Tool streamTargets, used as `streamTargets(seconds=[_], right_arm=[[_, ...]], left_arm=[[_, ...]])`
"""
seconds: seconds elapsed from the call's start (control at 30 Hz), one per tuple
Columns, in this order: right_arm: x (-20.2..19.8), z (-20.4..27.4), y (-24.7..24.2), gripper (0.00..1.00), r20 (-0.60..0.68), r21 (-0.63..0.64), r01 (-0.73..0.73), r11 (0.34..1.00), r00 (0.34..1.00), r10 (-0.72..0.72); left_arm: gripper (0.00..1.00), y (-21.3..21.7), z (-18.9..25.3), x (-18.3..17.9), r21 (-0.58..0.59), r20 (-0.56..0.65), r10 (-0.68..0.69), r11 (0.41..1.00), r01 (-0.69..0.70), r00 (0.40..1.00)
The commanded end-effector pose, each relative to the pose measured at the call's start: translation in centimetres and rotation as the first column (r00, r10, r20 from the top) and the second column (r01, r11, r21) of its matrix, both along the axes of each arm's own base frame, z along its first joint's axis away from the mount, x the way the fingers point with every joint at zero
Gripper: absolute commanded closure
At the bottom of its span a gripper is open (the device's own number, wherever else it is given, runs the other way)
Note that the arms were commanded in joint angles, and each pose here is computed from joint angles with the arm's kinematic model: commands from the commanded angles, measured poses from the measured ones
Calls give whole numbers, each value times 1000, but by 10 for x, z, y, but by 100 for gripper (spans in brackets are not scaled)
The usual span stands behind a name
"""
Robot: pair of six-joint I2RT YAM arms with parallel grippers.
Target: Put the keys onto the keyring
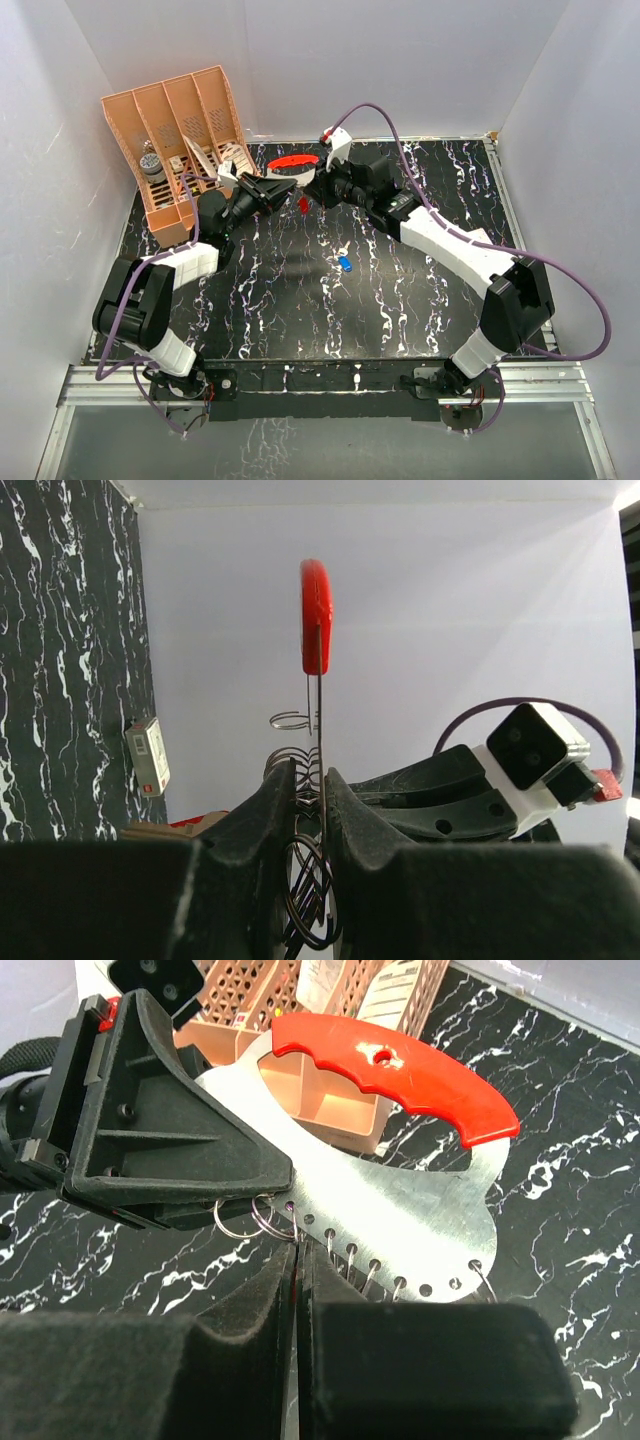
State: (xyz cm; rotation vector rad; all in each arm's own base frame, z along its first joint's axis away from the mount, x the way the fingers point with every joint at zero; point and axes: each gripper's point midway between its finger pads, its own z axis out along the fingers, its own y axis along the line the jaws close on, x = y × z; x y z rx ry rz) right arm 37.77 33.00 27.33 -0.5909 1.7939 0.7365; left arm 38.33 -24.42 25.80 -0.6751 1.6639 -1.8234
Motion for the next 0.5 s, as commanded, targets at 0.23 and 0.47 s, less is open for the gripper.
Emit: streamTargets(seconds=[0.23, 0.47], right_arm=[[20, 100, -9, 100, 210, 90, 55, 994, 975, -73], [19, 98, -8, 100, 184, 78, 53, 996, 981, -66]], left_arm=[[100, -9, -37, -17, 121, -57, -88, 988, 95, 994], [100, -5, -27, -12, 68, -25, -47, 996, 49, 999]])
